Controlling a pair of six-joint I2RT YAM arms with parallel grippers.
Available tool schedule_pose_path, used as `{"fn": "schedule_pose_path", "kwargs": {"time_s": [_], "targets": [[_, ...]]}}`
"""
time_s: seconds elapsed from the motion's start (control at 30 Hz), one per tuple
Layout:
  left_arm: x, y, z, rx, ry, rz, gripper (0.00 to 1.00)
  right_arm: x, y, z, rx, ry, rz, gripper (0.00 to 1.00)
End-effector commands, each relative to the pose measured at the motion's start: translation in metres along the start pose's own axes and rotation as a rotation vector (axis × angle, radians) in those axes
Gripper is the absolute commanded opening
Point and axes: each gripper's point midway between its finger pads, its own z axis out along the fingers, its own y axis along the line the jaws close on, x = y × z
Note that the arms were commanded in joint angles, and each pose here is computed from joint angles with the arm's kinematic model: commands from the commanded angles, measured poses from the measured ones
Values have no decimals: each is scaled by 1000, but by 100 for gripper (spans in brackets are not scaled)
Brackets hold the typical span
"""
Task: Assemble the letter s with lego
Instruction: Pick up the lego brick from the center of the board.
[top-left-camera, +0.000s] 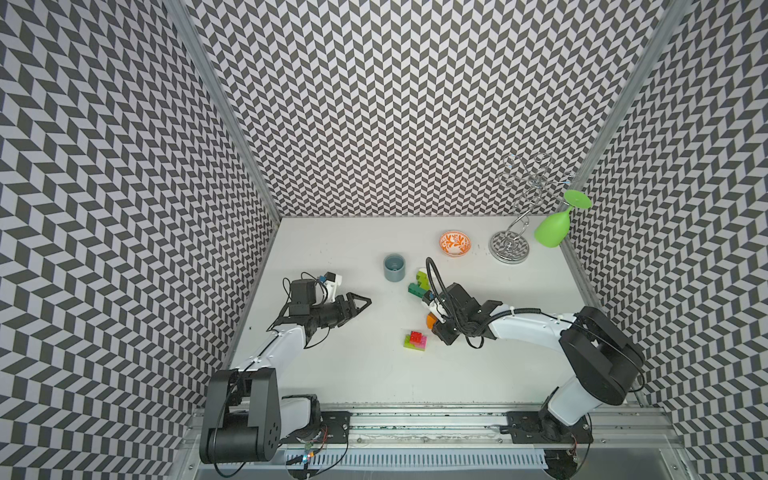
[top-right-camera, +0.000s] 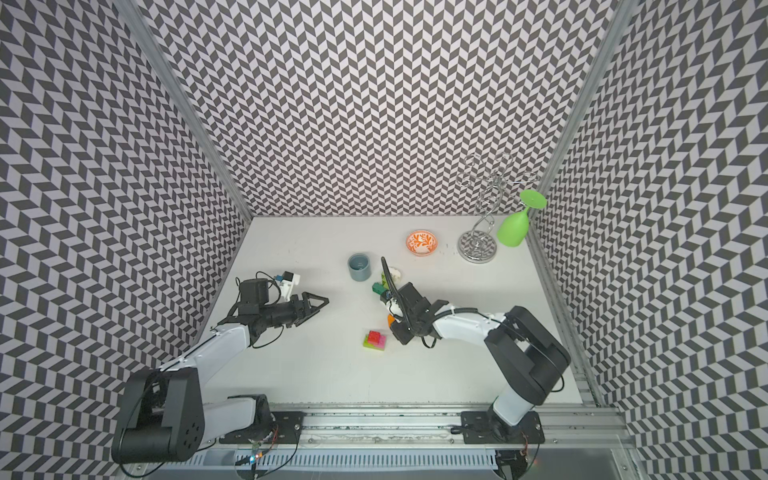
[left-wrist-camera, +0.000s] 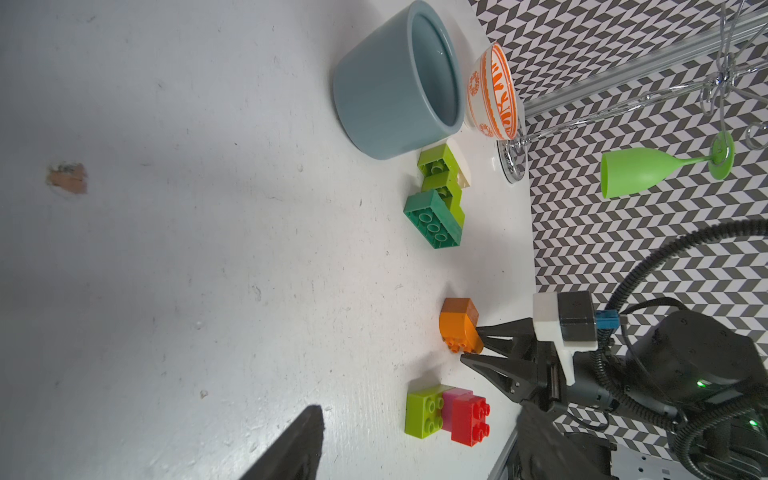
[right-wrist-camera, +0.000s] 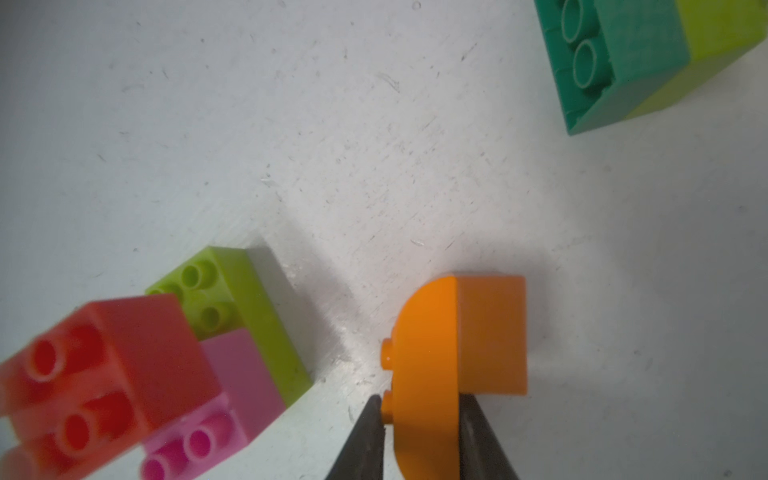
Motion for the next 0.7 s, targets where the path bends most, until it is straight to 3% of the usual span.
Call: {"fn": "schedule_pose_path", "kwargs": {"time_s": [0.0, 0.17, 0.37, 0.57, 0.67], "targets": [[-2, -2, 0, 21, -4, 22, 75, -14, 2, -6, -16, -47, -20, 17], [-4, -24, -1, 68, -16, 100, 76, -36, 15, -40, -106, -121, -83, 6], [10, -91, 22, 182, -1, 269, 81, -53, 30, -88, -344, -159, -69, 4], [26, -123, 43, 313, 67, 256, 81, -61, 50, -114, -527, -240, -84, 2], [30, -135, 46, 368, 74, 244, 82, -60, 50, -114, -534, -252, -96, 2]]}}
